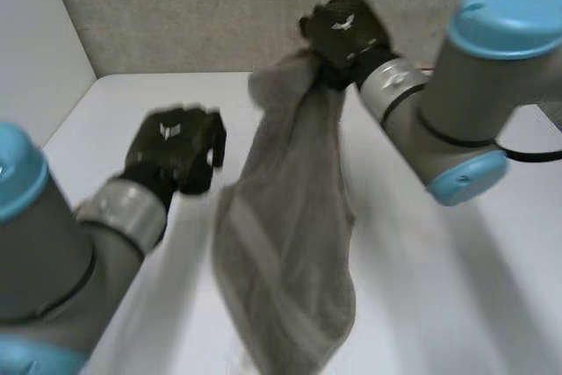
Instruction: Fold the towel.
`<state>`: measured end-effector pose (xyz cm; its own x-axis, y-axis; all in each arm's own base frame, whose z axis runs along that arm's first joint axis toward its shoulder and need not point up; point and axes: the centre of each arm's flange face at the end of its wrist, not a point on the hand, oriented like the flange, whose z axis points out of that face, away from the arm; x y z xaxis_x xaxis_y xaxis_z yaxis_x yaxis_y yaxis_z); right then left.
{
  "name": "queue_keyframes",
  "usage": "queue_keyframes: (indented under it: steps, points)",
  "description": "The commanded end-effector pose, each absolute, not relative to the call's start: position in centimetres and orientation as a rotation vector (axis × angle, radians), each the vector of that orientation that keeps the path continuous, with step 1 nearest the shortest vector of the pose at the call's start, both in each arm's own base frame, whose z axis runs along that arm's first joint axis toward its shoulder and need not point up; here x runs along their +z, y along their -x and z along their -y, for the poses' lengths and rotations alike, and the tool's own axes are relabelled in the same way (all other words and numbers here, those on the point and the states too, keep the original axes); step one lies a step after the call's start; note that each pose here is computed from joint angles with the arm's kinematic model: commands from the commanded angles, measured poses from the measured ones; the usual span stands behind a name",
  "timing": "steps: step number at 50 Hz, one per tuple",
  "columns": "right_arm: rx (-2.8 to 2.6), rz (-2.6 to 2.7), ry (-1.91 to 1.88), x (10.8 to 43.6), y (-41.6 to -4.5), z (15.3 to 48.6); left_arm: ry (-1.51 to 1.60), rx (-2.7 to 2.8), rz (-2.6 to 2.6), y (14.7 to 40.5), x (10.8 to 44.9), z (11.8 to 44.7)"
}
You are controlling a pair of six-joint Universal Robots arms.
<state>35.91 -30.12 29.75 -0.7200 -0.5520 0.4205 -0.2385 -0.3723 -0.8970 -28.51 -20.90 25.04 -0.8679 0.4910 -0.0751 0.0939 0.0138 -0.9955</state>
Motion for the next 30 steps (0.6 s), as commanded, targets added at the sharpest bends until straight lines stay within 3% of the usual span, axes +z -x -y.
queue_keyframes:
  steps: [1, 6, 14, 19, 30]
  points:
    - [-2.09, -1.816, 1.054, 27.5, -32.1, 28.3, 0.571, 2.013, 1.896, 30.7, 25.5, 24.0]
    - [-2.022, -1.865, 1.085, 26.3, -31.3, 27.0, 0.57, 1.984, 1.915, 31.5, 23.4, 24.9]
    - [-2.068, -1.783, 1.084, 28.8, -30.6, 25.3, 0.462, 1.807, 1.954, 33.3, 18.8, 27.2]
    - [-2.105, -1.745, 1.073, 30.3, -30.0, 24.4, 0.559, 1.639, 1.934, 35.3, 15.4, 27.8]
    - [-2.16, -1.708, 1.041, 32.2, -28.8, 22.7, 0.536, 1.505, 1.983, 36.6, 12.3, 28.8]
